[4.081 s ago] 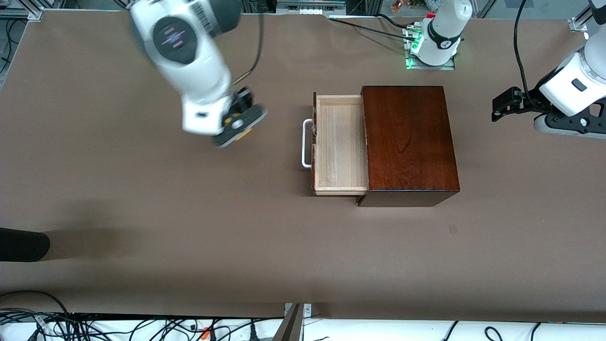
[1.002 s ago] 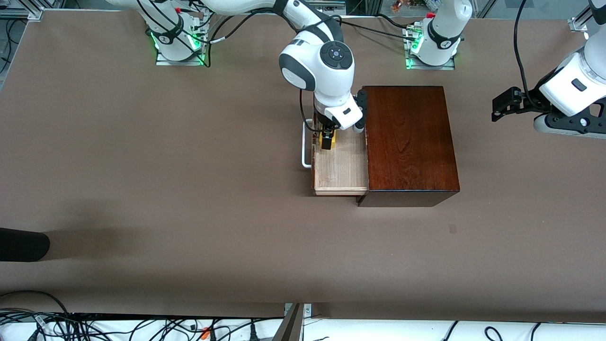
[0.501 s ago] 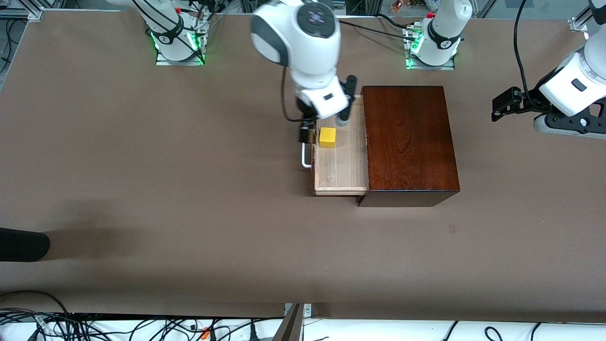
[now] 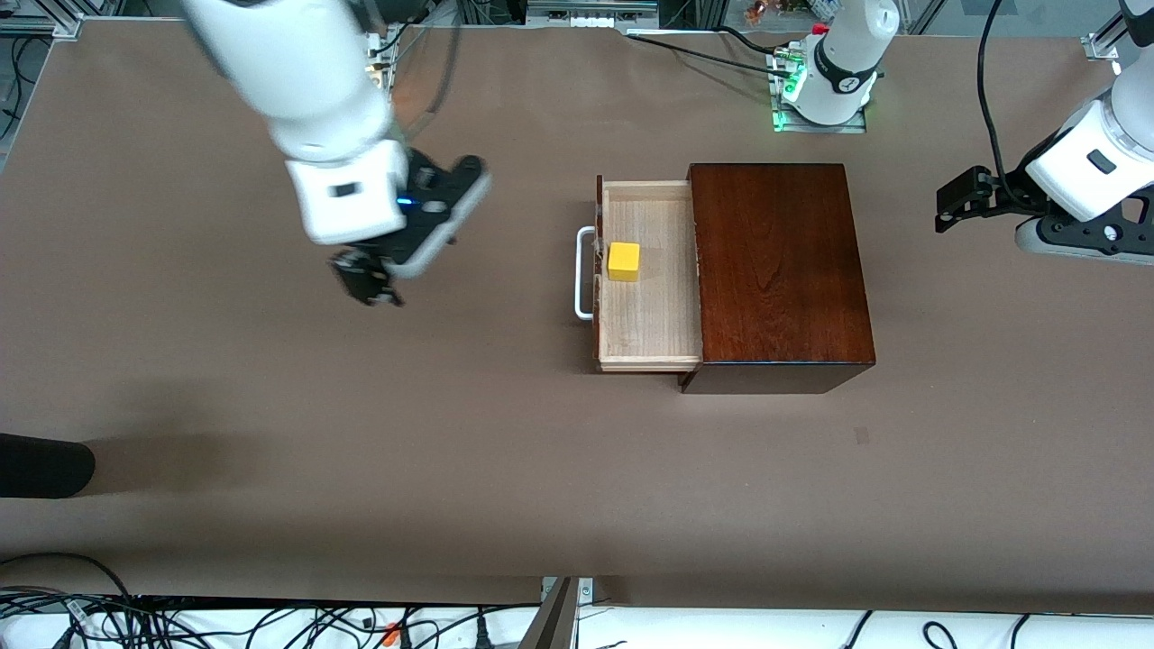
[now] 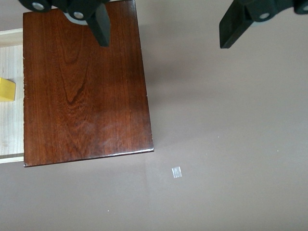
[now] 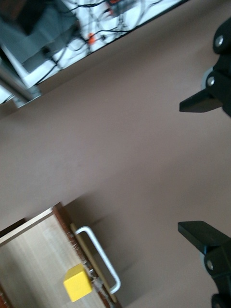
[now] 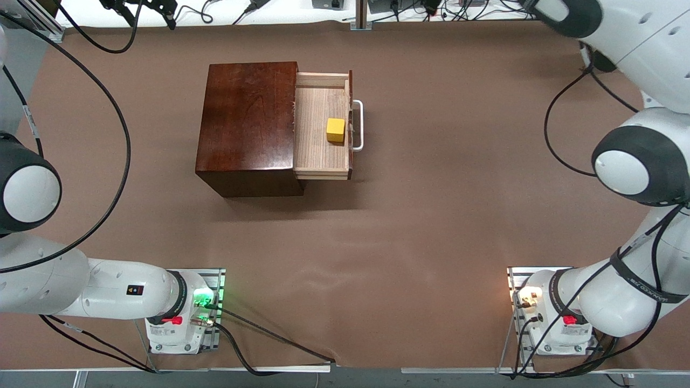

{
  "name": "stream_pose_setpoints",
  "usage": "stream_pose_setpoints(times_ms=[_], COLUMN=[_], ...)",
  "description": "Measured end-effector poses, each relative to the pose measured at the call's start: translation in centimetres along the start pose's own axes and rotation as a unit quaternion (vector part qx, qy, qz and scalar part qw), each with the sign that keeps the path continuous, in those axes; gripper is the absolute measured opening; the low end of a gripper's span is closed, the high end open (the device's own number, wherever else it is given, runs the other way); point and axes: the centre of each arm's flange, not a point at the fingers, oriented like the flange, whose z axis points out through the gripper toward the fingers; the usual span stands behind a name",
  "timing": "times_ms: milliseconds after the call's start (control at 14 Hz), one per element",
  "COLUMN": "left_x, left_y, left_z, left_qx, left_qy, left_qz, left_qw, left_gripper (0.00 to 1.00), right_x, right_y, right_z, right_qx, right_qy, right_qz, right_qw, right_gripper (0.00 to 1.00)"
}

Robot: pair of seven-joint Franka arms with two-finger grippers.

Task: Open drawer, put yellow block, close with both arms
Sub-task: 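Withdraw the right gripper from the drawer toward its rest pose, then move the left gripper down to the drawer handle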

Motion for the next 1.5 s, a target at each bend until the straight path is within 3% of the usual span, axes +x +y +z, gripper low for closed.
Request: stream_pose_setpoints(times_ms=[215, 501, 859, 1002, 1289, 1504], left_x=[0.2, 0.6, 1.5, 1.3, 0.8, 0.7], left_y=[1.8, 6.3, 14.7, 18.1, 26.5, 34.0], left_z=[0.0, 0.3, 2.1, 2.3, 5.4, 10.4], left_qx=[-0.01, -0.014, -0.017, -0.034, -0.056, -0.081], left_qy=[0.004, 0.004, 0.004, 0.015, 0.026, 0.026], left_qz=[0.014, 0.053, 0.135, 0.218, 0.362, 0.452], left_qw=[1.0, 0.998, 0.991, 0.975, 0.93, 0.888], left_gripper=[1.0, 1.0, 1.0, 1.0, 1.0, 1.0], right_x=[-4.4, -11.6, -15.9, -18.2, -21.6, -22.2], right_y=[4.4, 11.3, 13.3, 14.7, 15.4, 13.0], right_z=[-2.1, -2.9, -1.9, -0.6, 1.6, 3.3], right_qx=[0.019, 0.047, 0.059, 0.066, 0.054, 0.039], right_qy=[-0.002, -0.008, -0.033, -0.042, -0.056, -0.053], right_qz=[0.063, 0.16, 0.275, 0.312, 0.365, 0.367], right_qw=[0.998, 0.986, 0.959, 0.947, 0.928, 0.928], right_gripper=[1.0, 1.0, 1.0, 1.0, 1.0, 1.0])
